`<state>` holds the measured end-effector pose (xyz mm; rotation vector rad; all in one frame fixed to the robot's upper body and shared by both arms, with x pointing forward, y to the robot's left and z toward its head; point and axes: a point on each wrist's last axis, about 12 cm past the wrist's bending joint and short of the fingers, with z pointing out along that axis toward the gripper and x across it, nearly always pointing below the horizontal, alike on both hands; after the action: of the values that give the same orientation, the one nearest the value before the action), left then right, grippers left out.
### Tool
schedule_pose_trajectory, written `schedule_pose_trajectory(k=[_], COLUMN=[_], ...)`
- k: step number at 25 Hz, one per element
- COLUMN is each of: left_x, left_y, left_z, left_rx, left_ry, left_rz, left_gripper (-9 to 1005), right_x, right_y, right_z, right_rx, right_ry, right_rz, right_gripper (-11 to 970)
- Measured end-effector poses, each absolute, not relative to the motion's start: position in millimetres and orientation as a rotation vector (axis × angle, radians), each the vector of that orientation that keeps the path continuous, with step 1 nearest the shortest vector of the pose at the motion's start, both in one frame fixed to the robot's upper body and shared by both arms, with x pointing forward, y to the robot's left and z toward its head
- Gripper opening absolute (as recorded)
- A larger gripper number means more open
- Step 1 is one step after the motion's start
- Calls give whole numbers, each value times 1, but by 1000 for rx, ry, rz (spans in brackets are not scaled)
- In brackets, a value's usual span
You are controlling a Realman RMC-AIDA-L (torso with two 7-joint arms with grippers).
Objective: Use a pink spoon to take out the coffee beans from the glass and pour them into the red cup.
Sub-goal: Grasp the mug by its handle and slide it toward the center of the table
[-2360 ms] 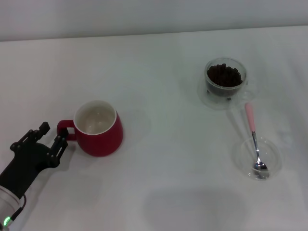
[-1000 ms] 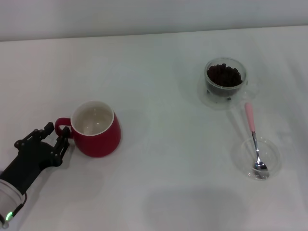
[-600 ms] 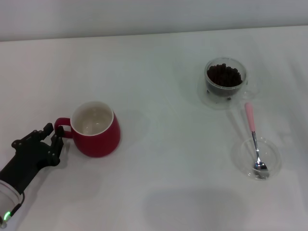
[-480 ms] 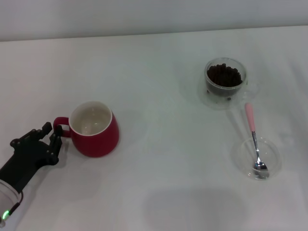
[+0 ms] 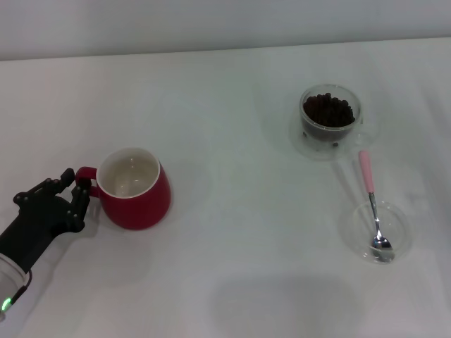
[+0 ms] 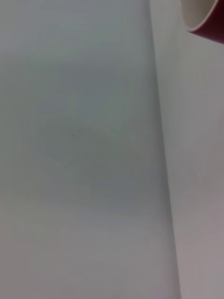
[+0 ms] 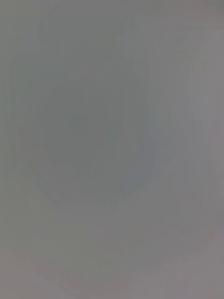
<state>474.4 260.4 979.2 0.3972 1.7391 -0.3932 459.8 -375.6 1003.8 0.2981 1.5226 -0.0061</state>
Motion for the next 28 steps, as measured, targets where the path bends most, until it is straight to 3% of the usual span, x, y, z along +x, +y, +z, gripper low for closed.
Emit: schedule_pose_trajectory(k=[9, 15, 28], left_x=[475, 474, 494], left_y=[261, 259, 247], left_z=[978, 979, 988], left_rx=[420, 477, 620], left_ry=[1746, 1738, 1688], left_rz=[-389, -400, -424], left_gripper=[227, 140, 125], right_x=[460, 460, 465], right_y=[-375, -375, -371], right_z=[1004, 1004, 1006], right_rx=[297, 296, 267], right_ry=[1521, 1522, 1520], right_rz=[-5, -3, 17], right_gripper=[749, 749, 748])
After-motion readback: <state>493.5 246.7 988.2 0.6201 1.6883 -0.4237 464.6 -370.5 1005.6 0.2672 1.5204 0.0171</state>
